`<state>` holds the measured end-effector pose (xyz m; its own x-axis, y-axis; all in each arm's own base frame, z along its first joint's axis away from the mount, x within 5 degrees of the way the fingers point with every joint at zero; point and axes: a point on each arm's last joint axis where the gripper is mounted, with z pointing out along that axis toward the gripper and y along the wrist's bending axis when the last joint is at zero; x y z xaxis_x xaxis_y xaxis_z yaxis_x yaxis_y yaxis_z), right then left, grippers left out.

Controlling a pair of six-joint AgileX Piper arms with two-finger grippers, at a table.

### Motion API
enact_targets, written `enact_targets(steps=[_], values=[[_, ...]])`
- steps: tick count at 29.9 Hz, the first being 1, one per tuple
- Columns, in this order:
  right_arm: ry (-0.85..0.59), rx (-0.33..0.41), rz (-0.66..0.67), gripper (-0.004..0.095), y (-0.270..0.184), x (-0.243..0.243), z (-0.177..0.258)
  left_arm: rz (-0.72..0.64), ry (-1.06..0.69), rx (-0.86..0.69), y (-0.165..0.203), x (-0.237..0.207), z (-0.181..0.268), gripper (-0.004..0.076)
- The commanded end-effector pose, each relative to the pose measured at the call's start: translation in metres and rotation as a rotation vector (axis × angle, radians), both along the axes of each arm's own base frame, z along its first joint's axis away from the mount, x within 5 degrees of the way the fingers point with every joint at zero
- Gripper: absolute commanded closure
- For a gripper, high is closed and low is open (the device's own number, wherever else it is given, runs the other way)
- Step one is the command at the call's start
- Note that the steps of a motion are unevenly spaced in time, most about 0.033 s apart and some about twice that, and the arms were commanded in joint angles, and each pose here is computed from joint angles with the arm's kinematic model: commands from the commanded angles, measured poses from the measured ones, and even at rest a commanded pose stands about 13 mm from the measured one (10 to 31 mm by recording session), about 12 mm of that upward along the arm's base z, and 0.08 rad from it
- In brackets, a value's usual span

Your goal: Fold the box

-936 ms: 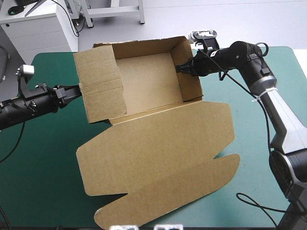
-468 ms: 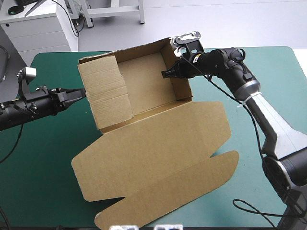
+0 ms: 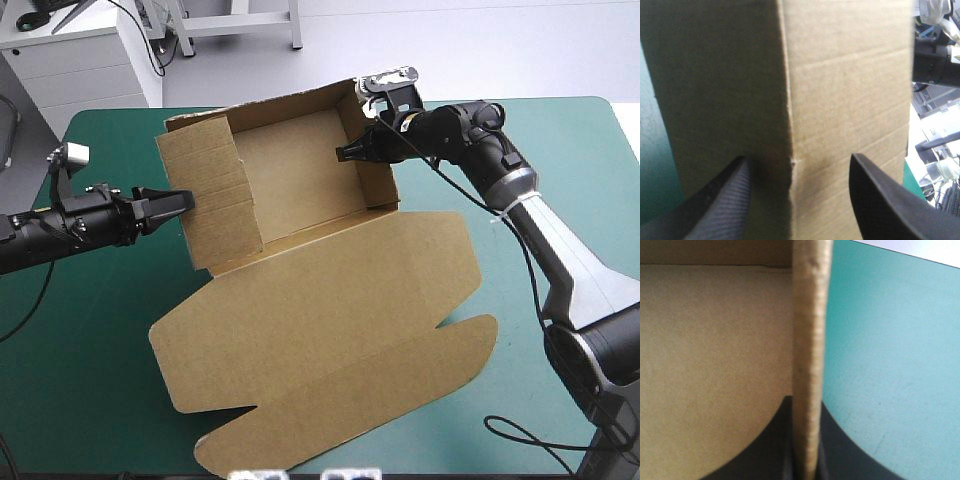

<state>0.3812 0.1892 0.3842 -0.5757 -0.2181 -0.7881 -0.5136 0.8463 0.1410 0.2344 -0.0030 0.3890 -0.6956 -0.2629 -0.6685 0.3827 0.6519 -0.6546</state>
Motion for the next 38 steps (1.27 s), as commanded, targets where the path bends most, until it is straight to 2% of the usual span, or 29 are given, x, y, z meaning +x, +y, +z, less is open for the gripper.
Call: enact_targets(steps=[1, 9, 16, 23, 29, 31, 35, 38], values=[[-0.128, 0.104, -0.024, 0.0907, -0.004, -0.011, 0.039, -0.09, -0.039, -0.051, -0.013, -0.012, 0.017, 0.0297], [-0.118, 0.118, -0.027, 0.0907, 0.005, -0.015, 0.039, -0.062, 0.041, 0.06, -0.01, -0.012, 0.005, 0.0297], [-0.16, 0.044, -0.018, 0.0907, 0.026, -0.026, 0.038, 0.003, 0.053, 0.15, -0.022, -0.003, -0.001, 0.0298], [-0.116, 0.042, -0.003, 0.0907, 0.029, -0.03, 0.035, 0.17, 0.055, 0.281, -0.031, 0.008, -0.007, 0.0302], [-0.1, 0.026, 0.006, 0.0907, 0.029, -0.032, 0.034, 0.248, 0.042, 0.374, -0.036, 0.014, -0.011, 0.0307], [-0.089, 0.019, 0.008, 0.0907, 0.029, -0.032, 0.033, 0.279, 0.039, 0.371, -0.036, 0.017, -0.012, 0.0344], [-0.071, 0.008, 0.011, 0.0908, 0.028, -0.033, 0.031, 0.277, 0.062, 0.372, -0.037, 0.026, -0.019, 0.047], [-0.065, 0.005, 0.011, 0.0908, 0.028, -0.034, 0.031, 0.256, 0.11, 0.379, -0.038, 0.031, -0.028, 0.0484]])
